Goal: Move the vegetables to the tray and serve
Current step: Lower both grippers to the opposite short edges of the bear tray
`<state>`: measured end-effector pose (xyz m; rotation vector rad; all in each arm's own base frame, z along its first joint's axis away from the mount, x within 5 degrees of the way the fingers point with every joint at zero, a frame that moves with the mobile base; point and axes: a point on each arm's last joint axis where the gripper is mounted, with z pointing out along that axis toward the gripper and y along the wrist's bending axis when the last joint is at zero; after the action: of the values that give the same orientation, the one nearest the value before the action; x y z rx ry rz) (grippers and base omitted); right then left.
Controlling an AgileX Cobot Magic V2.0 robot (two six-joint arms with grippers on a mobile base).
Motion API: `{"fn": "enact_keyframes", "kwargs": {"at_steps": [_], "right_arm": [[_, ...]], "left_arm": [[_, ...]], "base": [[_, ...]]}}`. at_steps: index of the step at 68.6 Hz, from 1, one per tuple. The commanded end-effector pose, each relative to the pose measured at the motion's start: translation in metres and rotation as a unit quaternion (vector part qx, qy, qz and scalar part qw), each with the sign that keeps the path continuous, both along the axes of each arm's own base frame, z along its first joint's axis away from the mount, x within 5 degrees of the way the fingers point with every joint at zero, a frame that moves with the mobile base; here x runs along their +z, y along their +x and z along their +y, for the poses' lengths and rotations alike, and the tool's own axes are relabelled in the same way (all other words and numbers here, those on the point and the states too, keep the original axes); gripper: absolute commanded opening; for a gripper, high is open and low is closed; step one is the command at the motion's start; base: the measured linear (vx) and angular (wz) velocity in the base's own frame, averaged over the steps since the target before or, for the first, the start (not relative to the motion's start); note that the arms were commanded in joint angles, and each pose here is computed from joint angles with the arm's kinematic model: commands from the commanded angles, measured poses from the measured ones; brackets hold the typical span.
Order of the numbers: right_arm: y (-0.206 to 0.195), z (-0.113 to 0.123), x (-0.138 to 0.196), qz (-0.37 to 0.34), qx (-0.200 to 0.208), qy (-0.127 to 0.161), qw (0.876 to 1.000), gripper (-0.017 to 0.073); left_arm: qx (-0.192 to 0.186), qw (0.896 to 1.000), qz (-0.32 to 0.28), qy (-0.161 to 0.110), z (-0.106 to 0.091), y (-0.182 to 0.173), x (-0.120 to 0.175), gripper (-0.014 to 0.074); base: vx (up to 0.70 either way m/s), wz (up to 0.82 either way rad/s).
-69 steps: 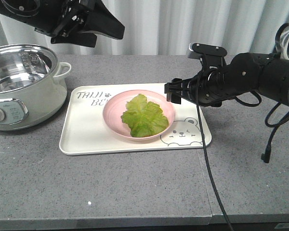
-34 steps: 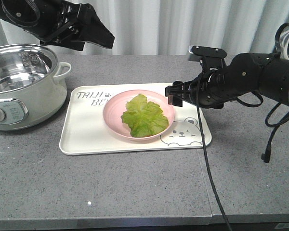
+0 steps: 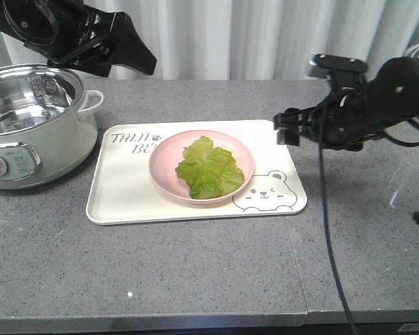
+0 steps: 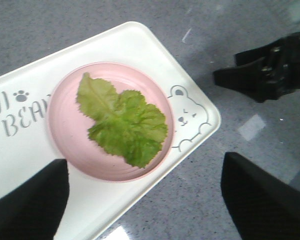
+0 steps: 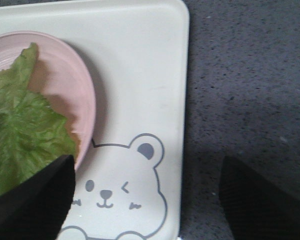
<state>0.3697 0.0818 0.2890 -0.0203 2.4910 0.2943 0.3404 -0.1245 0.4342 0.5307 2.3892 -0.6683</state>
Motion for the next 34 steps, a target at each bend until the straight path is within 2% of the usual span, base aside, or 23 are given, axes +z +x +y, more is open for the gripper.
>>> {"fn": "enact_keyframes", "kwargs": {"at_steps": [1, 8, 16, 34], "right_arm": [[-0.006, -0.014, 0.034, -0.054, -0.009, -0.005, 0.998, 0.0580], [-0.008, -0.018, 0.033, -0.044, 0.000, -0.029, 0.999, 0.0580], [-0.009, -0.019, 0.032, -0.040, 0.005, -0.042, 0.998, 0.0580], [-0.009, -0.019, 0.031, -0.040, 0.019, -0.060, 0.997, 0.0580]], "left_arm": [[0.015, 0.999, -0.028, 0.009, 0.000, -0.017, 0.021, 0.0587], [0.024, 0.998, -0.018, 0.050, -0.010, -0.019, 0.010, 0.0587], [0.049, 0.994, 0.004, 0.103, -0.018, -0.016, -0.019, 0.0587], [0.106, 0.983, 0.056, 0.138, -0.015, -0.007, -0.091, 0.0587]], "base": [[0.00, 0.00], [0.00, 0.00], [0.00, 0.00], [0.00, 0.00]]}}
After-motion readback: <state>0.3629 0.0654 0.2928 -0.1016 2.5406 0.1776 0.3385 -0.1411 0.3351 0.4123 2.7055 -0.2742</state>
